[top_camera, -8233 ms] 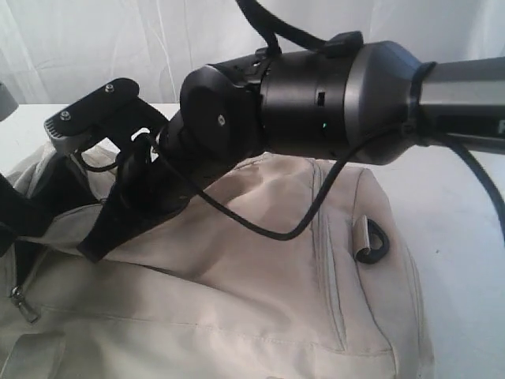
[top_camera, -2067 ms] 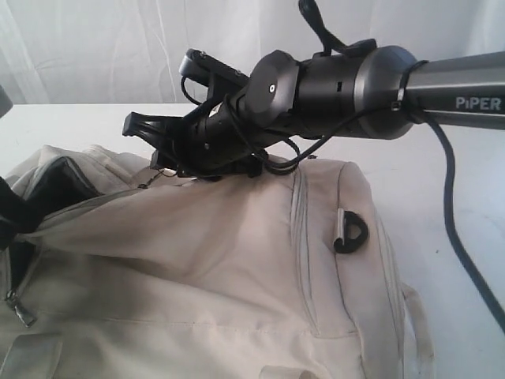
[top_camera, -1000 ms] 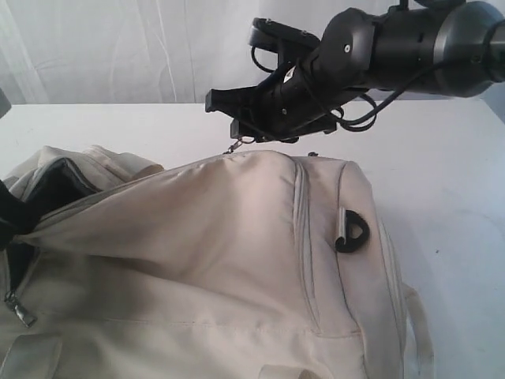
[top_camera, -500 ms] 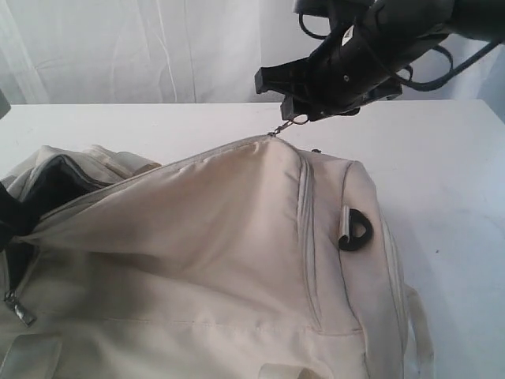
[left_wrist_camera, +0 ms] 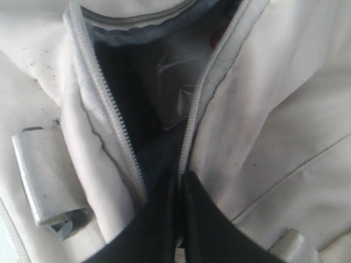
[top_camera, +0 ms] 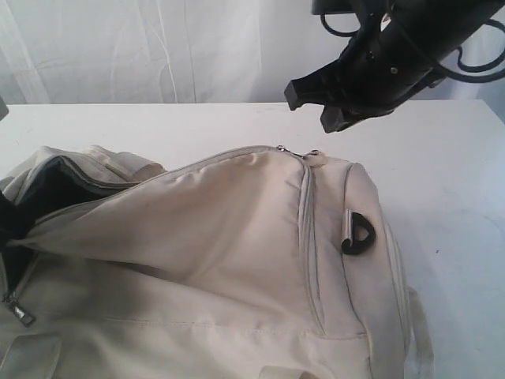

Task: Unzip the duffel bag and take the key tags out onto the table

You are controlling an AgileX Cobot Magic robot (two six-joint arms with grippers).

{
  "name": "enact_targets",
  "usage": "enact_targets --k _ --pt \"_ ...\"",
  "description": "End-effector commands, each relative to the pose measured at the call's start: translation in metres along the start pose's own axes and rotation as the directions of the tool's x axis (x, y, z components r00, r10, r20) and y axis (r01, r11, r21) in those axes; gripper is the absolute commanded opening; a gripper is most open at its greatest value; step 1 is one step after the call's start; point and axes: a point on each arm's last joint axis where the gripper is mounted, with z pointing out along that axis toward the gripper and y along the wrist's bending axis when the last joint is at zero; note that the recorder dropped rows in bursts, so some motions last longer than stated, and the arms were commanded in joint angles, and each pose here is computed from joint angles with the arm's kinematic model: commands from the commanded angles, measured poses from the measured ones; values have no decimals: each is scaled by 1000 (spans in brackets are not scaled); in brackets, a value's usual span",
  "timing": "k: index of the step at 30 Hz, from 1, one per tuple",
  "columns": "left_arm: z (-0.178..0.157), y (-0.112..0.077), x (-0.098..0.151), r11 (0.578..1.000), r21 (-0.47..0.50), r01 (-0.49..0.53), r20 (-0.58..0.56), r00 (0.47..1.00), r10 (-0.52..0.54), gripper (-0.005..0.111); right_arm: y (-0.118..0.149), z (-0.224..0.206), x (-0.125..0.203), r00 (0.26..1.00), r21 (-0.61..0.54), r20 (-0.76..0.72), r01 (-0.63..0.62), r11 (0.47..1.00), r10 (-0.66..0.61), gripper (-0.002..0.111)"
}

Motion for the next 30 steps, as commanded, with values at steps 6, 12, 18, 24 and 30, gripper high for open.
enact_targets --k 6,12,18,24,30 --pt "-1 -1 4 1000 7 -2 -24 1000 2 0 -3 -16 16 993 8 -66 96 995 -95 3" --pt "-1 -1 4 1000 6 -2 -22 1000 2 0 -4 -13 17 949 -6 -65 309 951 -308 3" --pt "-1 -1 4 1000 6 -2 -22 1000 2 0 -4 -8 7 908 27 24 417 908 -418 8" --pt "-1 -1 4 1000 6 -2 -22 1000 2 0 -5 14 2 972 16 32 231 973 -231 47" --pt "-1 -1 4 1000 9 -2 -25 1000 2 0 0 27 4 998 -54 -4 59 997 -59 50"
